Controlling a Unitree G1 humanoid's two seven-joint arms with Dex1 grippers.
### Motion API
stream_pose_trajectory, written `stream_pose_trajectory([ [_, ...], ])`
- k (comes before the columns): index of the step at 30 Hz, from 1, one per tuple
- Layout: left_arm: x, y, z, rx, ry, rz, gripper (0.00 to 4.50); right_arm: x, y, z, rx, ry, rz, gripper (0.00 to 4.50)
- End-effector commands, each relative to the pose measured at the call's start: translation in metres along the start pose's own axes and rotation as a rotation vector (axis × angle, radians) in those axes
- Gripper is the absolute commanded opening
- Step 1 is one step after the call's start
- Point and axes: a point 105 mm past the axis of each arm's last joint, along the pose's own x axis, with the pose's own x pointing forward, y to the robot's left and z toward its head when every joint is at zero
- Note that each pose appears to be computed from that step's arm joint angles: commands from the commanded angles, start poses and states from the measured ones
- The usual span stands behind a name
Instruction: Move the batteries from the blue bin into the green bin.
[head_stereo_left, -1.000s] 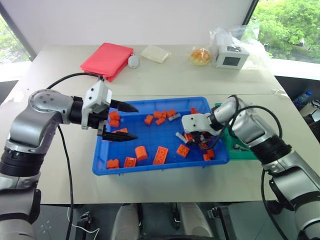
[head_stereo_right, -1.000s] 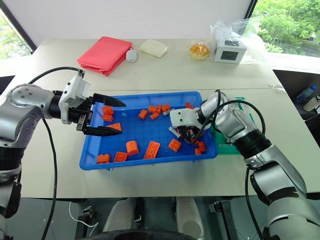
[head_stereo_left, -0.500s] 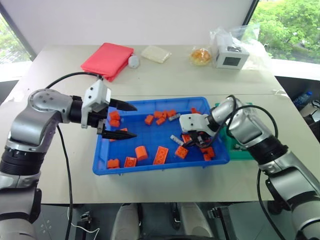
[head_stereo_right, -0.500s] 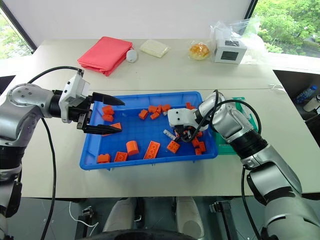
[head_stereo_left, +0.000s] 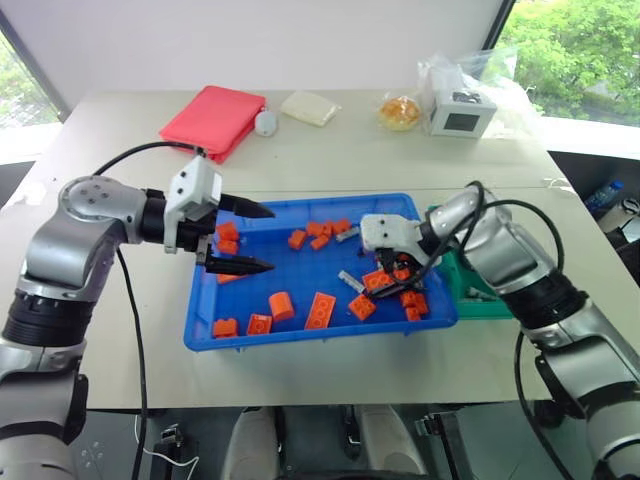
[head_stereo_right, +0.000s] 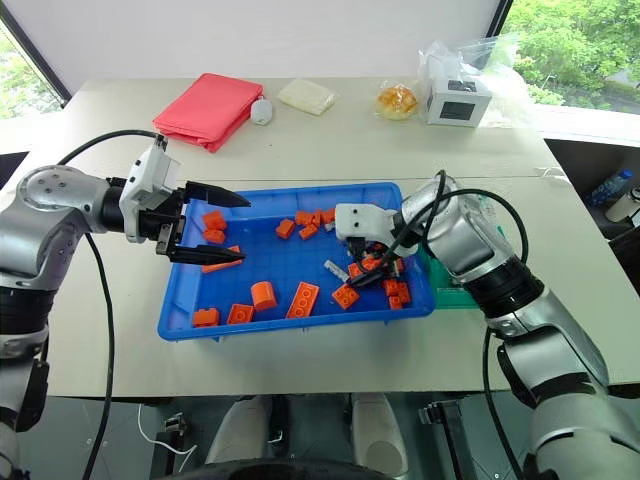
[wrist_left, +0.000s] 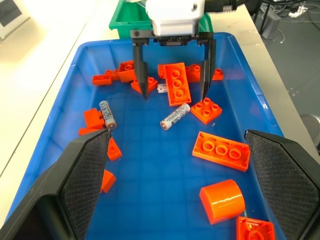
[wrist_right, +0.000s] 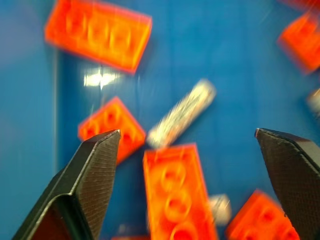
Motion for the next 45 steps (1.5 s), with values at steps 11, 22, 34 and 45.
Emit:
stream_pose_trajectory([
  [11, -0.004, 0.002, 0.01, 0.049, 0.0, 0.012, 4.5, 0.023, -0.002, -0.012, 0.018, 0.038, -0.052, 4.46],
  [22, -0.003, -0.002, 0.009, 0.04, 0.005, -0.009, 4.5, 0.031, 0.015, -0.015, 0.051, 0.007, -0.004, 0.53],
  [34, 0.005, -0.006, 0.009, 0.037, -0.015, -0.056, 4.5, -0.077, -0.018, 0.011, 0.256, -0.194, -0.288, 0.35],
  [45, 0.011, -0.006, 0.007, 0.026, -0.039, -0.081, 4.5, -0.184, 0.001, -0.075, 0.537, -0.045, -0.621, 0.35],
])
